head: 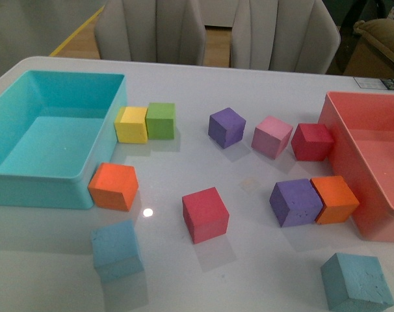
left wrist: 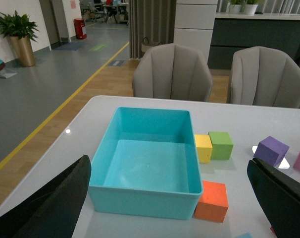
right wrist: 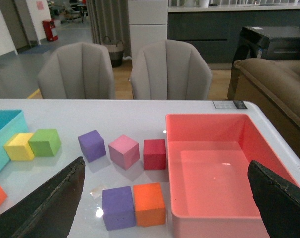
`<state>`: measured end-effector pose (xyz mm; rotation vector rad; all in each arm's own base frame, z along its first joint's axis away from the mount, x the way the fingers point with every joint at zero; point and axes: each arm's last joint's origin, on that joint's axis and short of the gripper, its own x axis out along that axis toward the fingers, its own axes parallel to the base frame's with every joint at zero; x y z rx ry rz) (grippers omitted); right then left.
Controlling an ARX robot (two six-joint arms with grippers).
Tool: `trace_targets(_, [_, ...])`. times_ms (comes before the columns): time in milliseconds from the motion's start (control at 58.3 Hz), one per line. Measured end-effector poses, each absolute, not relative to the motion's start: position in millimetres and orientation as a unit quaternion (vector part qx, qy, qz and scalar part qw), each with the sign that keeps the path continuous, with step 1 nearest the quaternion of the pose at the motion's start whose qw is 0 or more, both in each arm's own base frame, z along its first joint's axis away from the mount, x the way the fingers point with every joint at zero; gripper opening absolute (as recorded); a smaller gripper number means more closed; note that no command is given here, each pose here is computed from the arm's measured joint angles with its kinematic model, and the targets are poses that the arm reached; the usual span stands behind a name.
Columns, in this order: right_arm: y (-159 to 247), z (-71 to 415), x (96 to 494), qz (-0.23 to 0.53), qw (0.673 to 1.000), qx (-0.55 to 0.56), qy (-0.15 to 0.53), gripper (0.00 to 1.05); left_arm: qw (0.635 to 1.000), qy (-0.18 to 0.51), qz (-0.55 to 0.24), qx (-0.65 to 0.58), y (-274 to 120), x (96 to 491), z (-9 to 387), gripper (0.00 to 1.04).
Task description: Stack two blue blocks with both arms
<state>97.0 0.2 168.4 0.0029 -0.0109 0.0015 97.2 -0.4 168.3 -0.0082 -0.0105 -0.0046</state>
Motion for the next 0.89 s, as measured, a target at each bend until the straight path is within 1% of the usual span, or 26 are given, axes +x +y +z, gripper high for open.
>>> trace_targets(737, [0, 168, 97, 0.002, 1.000, 0.001, -0.004, 0.96, 1.000, -0.005, -0.002, -0.004, 0, 97, 168, 0.96])
trace_targets(754, [0, 167, 98, 0.009, 1.000, -0.008, 0.018, 0.96, 1.000, -0.005, -0.002, -0.004, 0, 97, 168, 0.96])
trace_targets(789, [3, 167, 99, 0.040, 0.994, -0.031, 0.094, 0.96, 1.000, -0.005, -0.002, -0.004, 0, 97, 168, 0.96])
trace_targets(806, [3, 168, 99, 0.045, 0.992, -0.040, 0.113, 0.96, 1.000, -0.005, -0.002, -0.004, 0, 97, 168, 0.96])
trace_targets(840, [7, 167, 105, 0.063, 0.979, -0.058, 0.183, 0.96, 1.000, -0.005, -0.003, -0.004, 0, 97, 168, 0.96])
trace_targets(874, [12, 165, 114, 0.078, 0.969, -0.073, 0.225, 0.96, 1.000, -0.005, -0.003, -0.004, 0, 97, 168, 0.96])
trace_targets(891, [13, 165, 115, 0.081, 0.968, -0.074, 0.228, 0.96, 1.000, -0.005, -0.002, -0.004, 0, 97, 168, 0.96])
